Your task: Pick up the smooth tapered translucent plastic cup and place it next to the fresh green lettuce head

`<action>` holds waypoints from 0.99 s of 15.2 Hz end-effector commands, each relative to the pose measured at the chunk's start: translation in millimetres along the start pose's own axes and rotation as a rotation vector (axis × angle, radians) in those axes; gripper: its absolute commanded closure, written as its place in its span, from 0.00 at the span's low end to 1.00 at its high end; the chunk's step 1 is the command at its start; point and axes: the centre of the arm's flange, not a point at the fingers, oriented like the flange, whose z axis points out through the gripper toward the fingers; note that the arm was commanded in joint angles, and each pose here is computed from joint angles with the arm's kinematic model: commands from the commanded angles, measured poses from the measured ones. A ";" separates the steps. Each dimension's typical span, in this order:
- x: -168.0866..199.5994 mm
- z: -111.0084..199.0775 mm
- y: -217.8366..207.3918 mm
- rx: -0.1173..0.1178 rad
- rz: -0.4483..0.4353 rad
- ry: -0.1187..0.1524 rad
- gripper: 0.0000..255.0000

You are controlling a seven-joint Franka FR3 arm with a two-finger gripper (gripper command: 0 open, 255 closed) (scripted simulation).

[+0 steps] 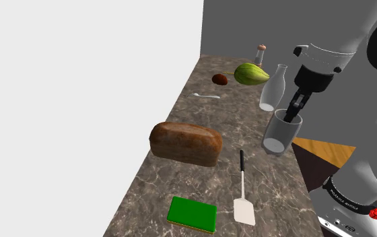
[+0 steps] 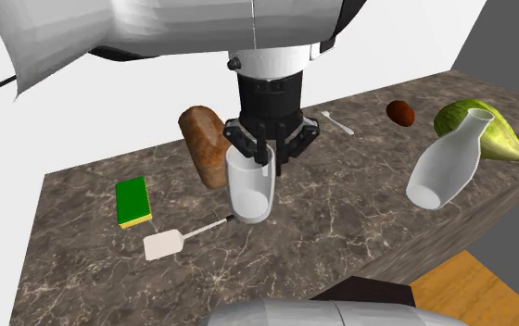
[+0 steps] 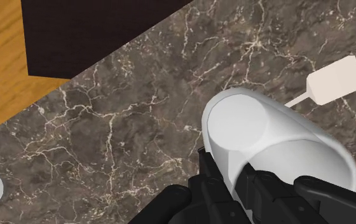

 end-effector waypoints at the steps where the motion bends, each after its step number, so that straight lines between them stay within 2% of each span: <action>1: 0.3 -10.9 -0.3 0.000 0.000 0.000 1.00; 15: 4.8 -84.6 3.3 0.000 0.000 0.000 1.00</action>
